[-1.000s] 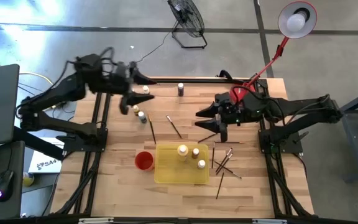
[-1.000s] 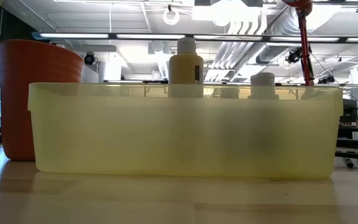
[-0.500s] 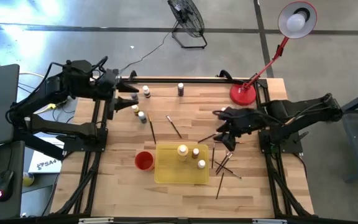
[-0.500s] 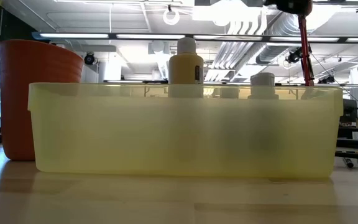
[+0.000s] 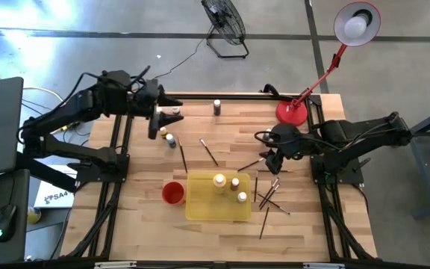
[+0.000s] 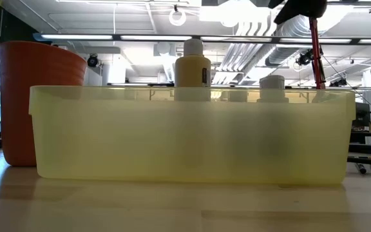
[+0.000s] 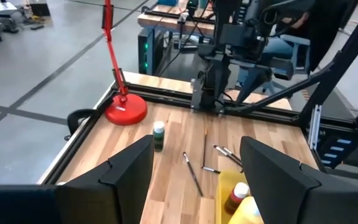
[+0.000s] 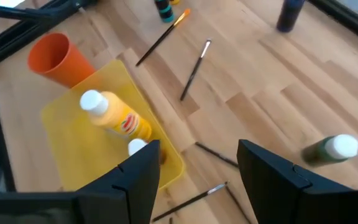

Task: Pick & Place Paint Supplies
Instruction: Put the green paint bottle into the yellow bin

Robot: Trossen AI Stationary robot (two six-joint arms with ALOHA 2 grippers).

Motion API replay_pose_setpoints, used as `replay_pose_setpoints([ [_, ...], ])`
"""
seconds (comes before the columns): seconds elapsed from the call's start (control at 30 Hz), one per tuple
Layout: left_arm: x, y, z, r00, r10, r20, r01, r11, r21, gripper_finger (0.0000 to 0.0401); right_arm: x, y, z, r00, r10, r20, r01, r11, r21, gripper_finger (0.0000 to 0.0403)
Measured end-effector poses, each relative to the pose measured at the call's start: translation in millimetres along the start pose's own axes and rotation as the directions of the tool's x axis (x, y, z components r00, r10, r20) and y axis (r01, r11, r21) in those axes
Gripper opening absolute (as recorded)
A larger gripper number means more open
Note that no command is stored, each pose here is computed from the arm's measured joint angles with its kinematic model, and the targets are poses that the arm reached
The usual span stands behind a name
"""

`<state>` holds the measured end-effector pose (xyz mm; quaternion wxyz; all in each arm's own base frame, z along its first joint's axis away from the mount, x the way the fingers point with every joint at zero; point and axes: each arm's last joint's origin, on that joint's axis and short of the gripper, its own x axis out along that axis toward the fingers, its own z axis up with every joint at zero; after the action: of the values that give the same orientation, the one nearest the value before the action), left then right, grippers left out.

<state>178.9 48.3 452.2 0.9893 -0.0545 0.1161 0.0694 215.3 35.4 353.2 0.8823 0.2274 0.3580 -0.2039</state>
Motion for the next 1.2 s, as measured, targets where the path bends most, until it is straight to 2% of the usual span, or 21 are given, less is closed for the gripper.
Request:
replay_pose_setpoints([
  [0.33,16.0,3.2,-3.5,0.999,0.018,-0.042,-0.018,1.000,-0.006,0.0232,0.0,0.1,-0.1,1.000,0.002,-0.002,-0.002,0.993,-0.119,0.0203],
  [0.5,15.7,2.9,0.7,1.000,0.016,0.001,-0.016,1.000,0.001,0.0232,0.0,0.7,-0.4,1.000,0.018,-0.014,-0.022,0.966,-0.257,0.0203],
  [0.57,14.3,2.7,2.8,1.000,0.018,0.023,-0.018,1.000,0.021,0.0232,0.0,0.7,1.5,1.000,-0.005,0.025,0.011,0.965,-0.263,0.0203],
  [0.63,12.4,2.6,5.0,0.998,0.029,0.047,-0.032,0.998,0.055,0.0232,1.7,-0.8,4.1,0.992,-0.084,0.098,0.101,0.979,-0.179,0.0203],
  [0.7,11.8,3.3,6.6,0.996,0.058,0.064,-0.064,0.994,0.086,0.0232,4.1,-5.9,7.6,0.970,-0.183,0.159,0.190,0.981,-0.028,0.0203],
  [0.8,12.6,4.7,6.8,0.992,0.102,0.068,-0.110,0.987,0.118,0.0232,9.3,-14.0,12.3,0.937,-0.290,0.193,0.250,0.946,0.207,0.0203],
  [0.87,12.3,5.7,7.2,0.988,0.137,0.074,-0.146,0.979,0.140,0.0232,13.2,-18.0,15.6,0.925,-0.326,0.197,0.260,0.918,0.299,0.0203],
  [0.97,11.9,7.0,8.1,0.979,0.185,0.085,-0.196,0.968,0.156,0.0232,23.7,-20.3,20.2,0.929,-0.331,0.168,0.253,0.895,0.367,0.0203],
  [1.07,11.7,7.1,10.8,0.975,0.191,0.113,-0.207,0.966,0.158,0.0232,36.6,-21.1,21.1,0.936,-0.335,0.111,0.268,0.879,0.394,0.0203],
  [1.2,11.5,6.9,12.6,0.973,0.189,0.131,-0.209,0.965,0.157,0.0232,50.0,-26.1,17.1,0.916,-0.401,0.026,0.353,0.833,0.425,0.0203],
])
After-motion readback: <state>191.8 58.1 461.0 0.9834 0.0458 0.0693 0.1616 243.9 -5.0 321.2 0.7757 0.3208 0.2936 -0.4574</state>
